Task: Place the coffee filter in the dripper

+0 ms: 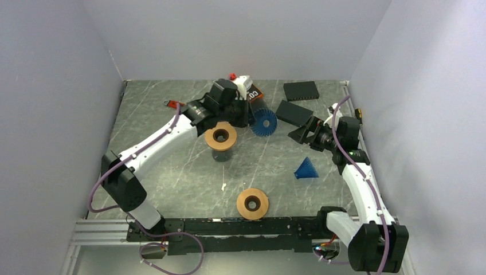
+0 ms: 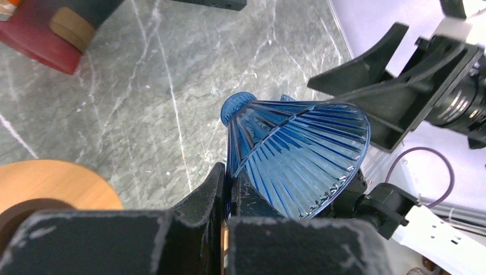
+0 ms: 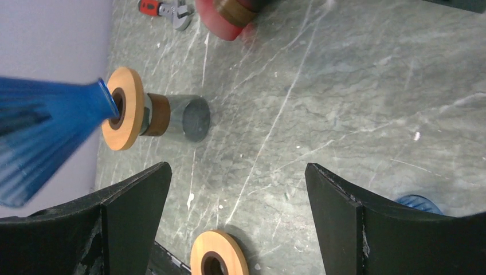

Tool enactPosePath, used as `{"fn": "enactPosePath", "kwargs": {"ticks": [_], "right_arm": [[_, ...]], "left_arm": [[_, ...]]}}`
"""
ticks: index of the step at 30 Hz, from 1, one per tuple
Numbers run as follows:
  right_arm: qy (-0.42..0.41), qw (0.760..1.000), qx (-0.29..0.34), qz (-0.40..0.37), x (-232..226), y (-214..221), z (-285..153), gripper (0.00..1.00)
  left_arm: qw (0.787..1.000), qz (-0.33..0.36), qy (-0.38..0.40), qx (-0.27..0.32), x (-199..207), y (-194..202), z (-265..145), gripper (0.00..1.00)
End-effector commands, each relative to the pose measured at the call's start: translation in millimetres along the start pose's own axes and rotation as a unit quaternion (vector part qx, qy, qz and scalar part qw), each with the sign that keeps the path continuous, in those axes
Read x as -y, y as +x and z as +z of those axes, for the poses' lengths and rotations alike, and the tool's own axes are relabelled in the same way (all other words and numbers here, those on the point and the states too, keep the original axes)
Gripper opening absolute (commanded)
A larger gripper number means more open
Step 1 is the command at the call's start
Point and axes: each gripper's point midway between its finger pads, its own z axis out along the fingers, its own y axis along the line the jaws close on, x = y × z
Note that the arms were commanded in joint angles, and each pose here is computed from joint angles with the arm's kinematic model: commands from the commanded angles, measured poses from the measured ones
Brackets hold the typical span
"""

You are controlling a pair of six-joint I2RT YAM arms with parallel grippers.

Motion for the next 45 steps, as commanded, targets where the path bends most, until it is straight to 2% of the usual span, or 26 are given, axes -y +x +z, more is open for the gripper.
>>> {"fn": "enactPosePath", "kwargs": {"ticks": [1, 10, 21, 32, 36, 45], "right_arm": [[-0.006, 0.999, 0.028, -0.034, -22.4, -19.8, -0.8, 0.93], [-0.025, 0.998, 0.01, -0.051, -40.1, -7.2, 12.0, 1.0], [-0.027, 0.998, -0.016, -0.058, -39.5, 11.8, 26.1, 1.0], [-0.018, 0.998, -0.031, -0.059, -37.4, 16.7, 29.9, 1.0], [-0.016, 0.998, -0.031, -0.058, -37.0, 17.3, 29.6, 1.0], [-0.015, 0.998, -0.038, -0.052, -35.0, 22.1, 32.6, 1.0]], "left_arm": [[0.998, -0.045, 0.007, 0.033, -2.1, -41.1, -40.9, 0.0], [0.995, -0.083, -0.063, -0.01, -61.0, -43.3, -67.2, 0.0], [0.984, -0.105, -0.131, -0.063, -110.8, -15.2, -84.4, 0.0], [0.976, -0.131, -0.143, -0.097, -128.1, 2.1, -83.7, 0.0], [0.979, -0.133, -0.124, -0.095, -121.9, 6.0, -86.1, 0.0], [0.976, -0.128, -0.149, -0.097, -128.8, 17.8, -100.1, 0.0]]}}
